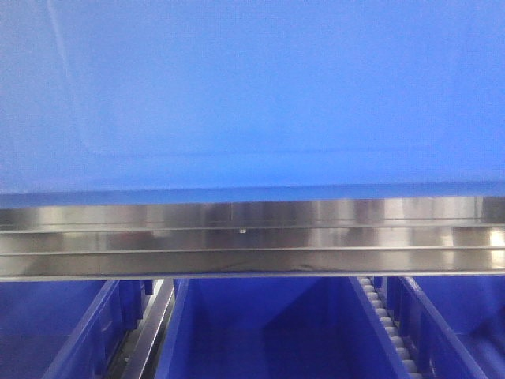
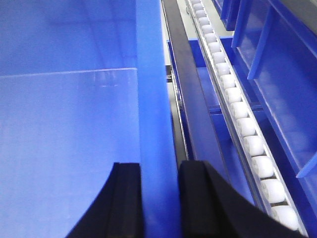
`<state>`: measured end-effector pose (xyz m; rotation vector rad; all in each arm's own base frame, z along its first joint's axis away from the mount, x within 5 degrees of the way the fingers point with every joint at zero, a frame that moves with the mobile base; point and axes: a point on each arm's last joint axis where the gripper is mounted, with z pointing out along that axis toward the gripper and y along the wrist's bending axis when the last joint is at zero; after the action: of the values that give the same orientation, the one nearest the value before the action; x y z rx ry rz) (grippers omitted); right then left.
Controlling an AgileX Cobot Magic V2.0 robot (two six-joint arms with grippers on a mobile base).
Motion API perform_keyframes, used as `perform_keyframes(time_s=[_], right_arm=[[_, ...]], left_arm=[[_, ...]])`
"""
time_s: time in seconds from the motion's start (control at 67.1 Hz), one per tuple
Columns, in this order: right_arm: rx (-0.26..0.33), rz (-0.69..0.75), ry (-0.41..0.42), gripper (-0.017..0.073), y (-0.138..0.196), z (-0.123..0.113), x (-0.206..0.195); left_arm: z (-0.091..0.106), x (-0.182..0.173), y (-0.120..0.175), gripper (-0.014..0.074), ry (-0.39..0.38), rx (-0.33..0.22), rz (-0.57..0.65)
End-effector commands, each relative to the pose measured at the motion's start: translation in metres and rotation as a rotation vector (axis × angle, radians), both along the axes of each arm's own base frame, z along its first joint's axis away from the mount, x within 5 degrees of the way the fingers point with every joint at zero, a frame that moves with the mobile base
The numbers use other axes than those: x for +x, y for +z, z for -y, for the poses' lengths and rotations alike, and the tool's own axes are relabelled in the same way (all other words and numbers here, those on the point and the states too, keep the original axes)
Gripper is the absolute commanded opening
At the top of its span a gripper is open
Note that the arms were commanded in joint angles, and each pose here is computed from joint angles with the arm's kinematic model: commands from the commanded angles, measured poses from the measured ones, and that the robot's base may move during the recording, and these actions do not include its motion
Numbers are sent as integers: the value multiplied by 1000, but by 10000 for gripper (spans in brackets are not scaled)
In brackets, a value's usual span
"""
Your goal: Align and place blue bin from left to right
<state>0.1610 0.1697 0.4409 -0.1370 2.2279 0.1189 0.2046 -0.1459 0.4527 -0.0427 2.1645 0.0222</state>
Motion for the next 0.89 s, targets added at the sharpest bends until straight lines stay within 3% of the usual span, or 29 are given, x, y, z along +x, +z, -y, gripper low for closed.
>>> perform_keyframes(time_s=[0.0,0.879], right_arm=[[90,86,92,-78,10,-11,-1],[90,86,92,-78,10,-11,-1]], left_arm=[[14,-2,10,-111,-122,-82,82],[14,-2,10,-111,-122,-82,82]])
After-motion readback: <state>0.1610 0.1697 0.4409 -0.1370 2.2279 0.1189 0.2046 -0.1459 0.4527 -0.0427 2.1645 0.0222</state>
